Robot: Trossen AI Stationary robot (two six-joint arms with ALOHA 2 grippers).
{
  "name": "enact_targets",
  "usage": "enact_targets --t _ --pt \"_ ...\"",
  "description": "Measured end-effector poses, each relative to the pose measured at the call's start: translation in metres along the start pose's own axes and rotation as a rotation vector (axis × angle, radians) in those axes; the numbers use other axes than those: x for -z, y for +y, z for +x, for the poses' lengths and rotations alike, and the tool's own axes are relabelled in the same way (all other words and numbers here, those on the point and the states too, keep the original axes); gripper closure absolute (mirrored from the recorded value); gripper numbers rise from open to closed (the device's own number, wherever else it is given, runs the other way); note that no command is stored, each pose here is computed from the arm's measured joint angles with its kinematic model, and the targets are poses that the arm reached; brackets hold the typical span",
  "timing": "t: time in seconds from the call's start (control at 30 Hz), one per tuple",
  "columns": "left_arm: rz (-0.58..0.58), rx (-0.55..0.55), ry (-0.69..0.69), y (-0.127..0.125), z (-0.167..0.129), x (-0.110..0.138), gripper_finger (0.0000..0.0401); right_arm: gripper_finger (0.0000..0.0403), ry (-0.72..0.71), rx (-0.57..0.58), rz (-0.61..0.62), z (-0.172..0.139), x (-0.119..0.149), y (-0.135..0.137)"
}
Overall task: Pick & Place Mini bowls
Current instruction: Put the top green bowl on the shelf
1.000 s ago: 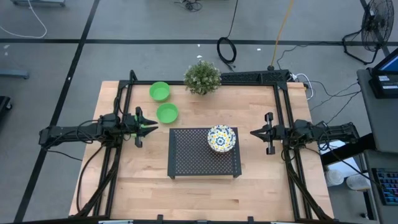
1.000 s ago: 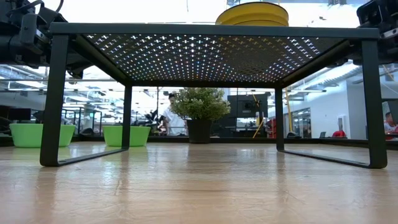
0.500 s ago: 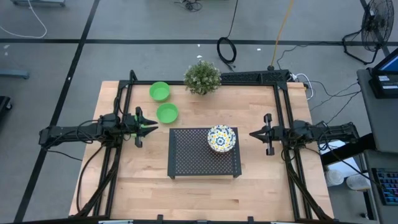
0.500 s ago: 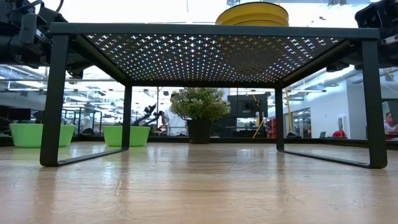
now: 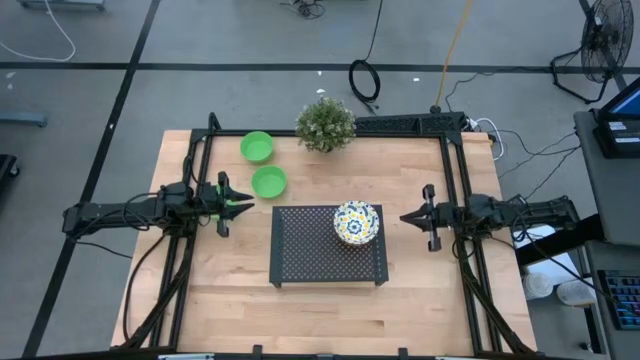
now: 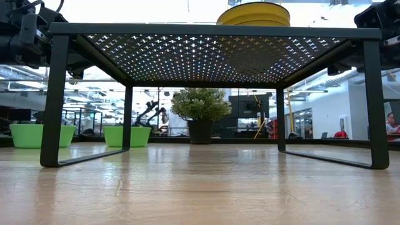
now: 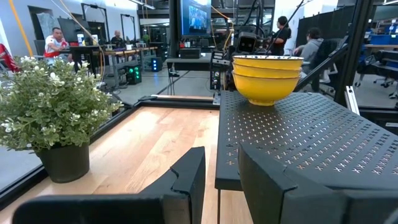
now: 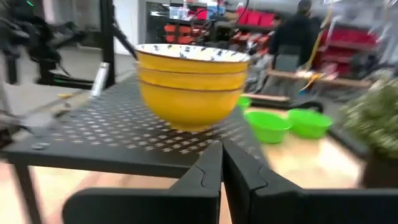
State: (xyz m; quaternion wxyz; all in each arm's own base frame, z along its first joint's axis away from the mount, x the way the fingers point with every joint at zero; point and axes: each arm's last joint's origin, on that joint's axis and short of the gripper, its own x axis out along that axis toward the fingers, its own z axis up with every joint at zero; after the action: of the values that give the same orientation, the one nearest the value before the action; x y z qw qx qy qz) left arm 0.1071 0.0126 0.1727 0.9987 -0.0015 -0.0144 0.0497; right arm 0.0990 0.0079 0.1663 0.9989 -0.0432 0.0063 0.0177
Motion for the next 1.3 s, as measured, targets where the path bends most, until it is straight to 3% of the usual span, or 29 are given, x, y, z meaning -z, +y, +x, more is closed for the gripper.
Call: enact_targets --t 0.2,1.3 --pt "0.000 0.000 0.000 0.0000 0.0000 0.0000 0.0302 0.0403 0.018 -0.041 0.152 0.0007 0.0013 0.0014" --pt "0.000 0.000 0.000 0.0000 0.0000 0.0000 0.0302 0.0403 0.033 -0.029 0.011 0.0035 0.0019 0.0011"
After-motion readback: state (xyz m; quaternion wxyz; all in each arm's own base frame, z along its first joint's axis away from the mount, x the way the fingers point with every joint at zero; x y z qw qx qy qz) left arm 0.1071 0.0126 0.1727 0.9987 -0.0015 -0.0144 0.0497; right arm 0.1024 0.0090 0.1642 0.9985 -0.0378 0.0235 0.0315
